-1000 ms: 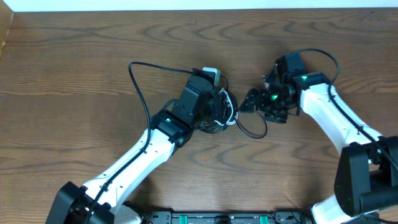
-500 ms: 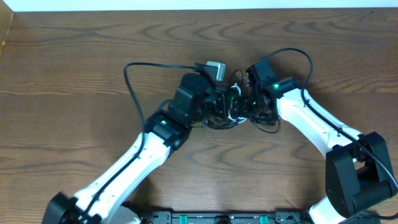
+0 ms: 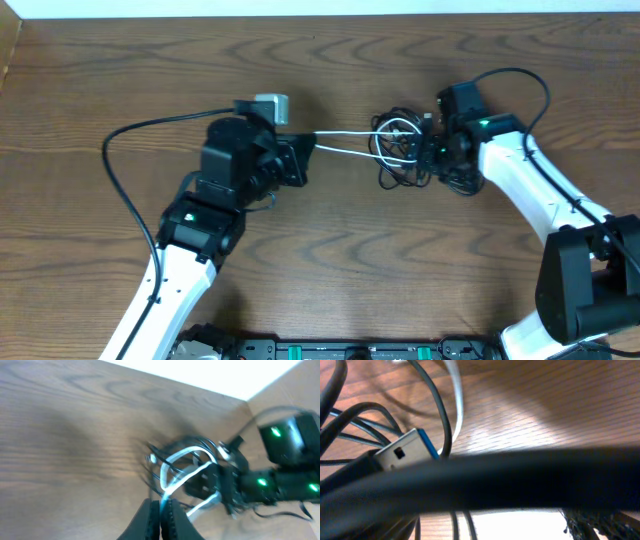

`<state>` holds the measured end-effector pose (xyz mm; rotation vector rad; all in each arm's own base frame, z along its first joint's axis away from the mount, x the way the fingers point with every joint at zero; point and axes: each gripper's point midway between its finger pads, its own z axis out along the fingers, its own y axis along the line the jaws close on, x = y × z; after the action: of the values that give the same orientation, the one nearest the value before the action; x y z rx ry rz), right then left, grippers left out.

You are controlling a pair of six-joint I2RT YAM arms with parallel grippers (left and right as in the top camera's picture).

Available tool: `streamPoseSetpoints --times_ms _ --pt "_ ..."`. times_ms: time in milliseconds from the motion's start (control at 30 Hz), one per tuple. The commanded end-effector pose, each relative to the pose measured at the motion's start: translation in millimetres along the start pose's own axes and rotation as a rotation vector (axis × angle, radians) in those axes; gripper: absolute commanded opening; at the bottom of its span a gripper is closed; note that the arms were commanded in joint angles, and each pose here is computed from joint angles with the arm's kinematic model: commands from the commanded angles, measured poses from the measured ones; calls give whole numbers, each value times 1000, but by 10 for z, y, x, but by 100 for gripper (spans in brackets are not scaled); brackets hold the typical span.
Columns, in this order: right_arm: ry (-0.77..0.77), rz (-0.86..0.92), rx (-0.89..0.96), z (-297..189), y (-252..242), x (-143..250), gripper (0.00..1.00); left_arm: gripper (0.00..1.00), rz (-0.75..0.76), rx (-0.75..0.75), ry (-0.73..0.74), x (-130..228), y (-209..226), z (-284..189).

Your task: Untangle cables

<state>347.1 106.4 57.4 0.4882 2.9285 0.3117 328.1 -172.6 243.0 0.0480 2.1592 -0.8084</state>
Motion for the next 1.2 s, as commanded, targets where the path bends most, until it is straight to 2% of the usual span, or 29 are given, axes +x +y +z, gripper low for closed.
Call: streamPoseSetpoints --times_ms 0,167,267,367,467,500,600,733,933,1067,1133,1167 --pt "-3 -24 38 17 -405 -176 98 8 2 -164 -175 -452 344 -242" --pt "72 -251 -304 -134 84 -40 98 8 -94 -197 -209 -509 447 -262" --pt "59 -358 -471 -340 333 13 89 8 -121 -194 -188 -455 448 -198" --pt "-13 -389 -429 -454 300 -75 83 8 -127 -182 -152 -387 450 -121" --pt "-91 -385 -306 -502 146 -217 88 9 -137 -124 -88 -279 381 -16" --pt "-120 -358 -254 -506 72 -287 89 13 -142 -111 -52 -203 378 64" --pt "-139 -347 -253 -498 82 -340 90 14 -149 -123 -13 -109 424 179" --pt "-166 -226 -277 -513 134 -445 88 17 -158 -138 31 3 486 305" --pt "-203 -151 -314 -556 216 -556 87 50 -162 -145 44 38 519 341" --pt "-165 -107 -367 -572 299 -490 83 66 -164 -148 48 48 526 340" --pt "-128 -118 -419 -592 388 -408 83 81 -167 -153 57 73 535 337" --pt "-120 -121 -427 -594 407 -389 83 85 -169 -156 62 85 541 335"
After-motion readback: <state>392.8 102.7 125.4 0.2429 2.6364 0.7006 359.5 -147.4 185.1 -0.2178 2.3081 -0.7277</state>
